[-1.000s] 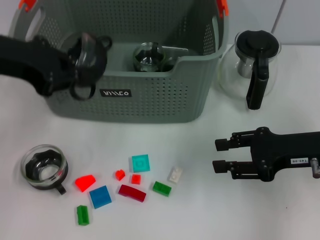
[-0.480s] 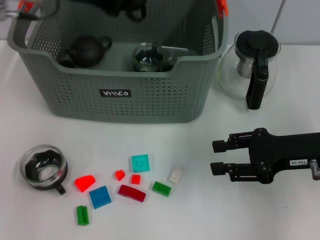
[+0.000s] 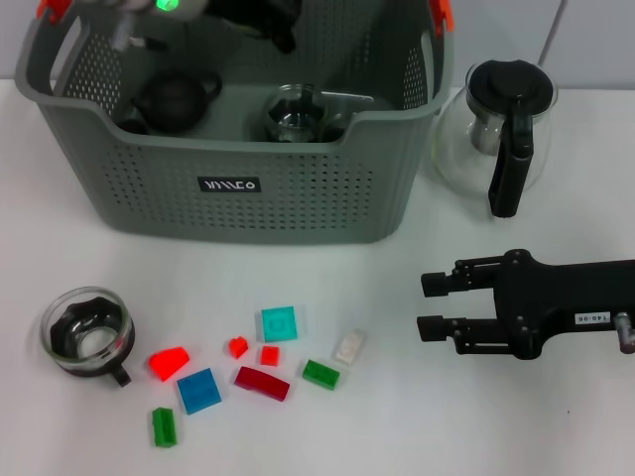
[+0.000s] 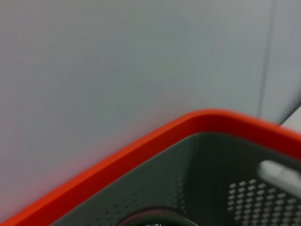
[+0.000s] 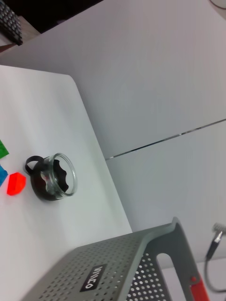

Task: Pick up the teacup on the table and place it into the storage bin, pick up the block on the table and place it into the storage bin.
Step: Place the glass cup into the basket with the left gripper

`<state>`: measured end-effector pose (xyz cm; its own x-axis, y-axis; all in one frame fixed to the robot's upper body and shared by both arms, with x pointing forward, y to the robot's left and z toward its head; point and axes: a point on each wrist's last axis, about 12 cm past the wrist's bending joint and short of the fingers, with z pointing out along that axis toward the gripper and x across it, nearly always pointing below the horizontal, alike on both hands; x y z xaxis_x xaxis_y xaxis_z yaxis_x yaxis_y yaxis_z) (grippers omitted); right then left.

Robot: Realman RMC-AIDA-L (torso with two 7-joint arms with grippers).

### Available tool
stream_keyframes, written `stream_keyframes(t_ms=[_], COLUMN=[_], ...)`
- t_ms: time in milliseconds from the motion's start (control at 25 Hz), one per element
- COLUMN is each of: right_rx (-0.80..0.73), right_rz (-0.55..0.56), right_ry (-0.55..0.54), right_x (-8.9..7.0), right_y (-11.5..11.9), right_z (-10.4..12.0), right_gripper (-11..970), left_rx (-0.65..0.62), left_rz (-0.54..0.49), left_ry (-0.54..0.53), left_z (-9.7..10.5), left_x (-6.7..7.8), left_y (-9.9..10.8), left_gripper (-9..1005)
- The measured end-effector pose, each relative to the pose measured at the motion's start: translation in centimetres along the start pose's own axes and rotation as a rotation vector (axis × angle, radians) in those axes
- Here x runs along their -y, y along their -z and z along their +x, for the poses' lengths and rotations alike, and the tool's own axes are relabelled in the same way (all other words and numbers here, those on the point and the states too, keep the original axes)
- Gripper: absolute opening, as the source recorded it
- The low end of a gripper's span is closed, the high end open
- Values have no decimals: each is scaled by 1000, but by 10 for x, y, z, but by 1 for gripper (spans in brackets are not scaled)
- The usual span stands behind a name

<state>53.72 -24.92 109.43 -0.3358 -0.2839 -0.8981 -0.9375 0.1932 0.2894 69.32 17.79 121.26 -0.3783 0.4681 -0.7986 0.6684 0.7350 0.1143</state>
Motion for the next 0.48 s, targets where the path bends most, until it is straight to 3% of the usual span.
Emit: stream_keyframes(t_ms=[240, 480], right_rx=[8, 16], right_rz=[2, 9], right_ry=[-1, -8], right_x=[0, -1], right_y=[0, 3], right_z=[0, 3], right_gripper=[593, 593], left_rx=[-94, -144], left_rz=[-83, -86], left_ry=[-56, -130], left_z=[10, 11], left_x=[9, 17], left_y=[-40, -49], left_gripper=[37, 37])
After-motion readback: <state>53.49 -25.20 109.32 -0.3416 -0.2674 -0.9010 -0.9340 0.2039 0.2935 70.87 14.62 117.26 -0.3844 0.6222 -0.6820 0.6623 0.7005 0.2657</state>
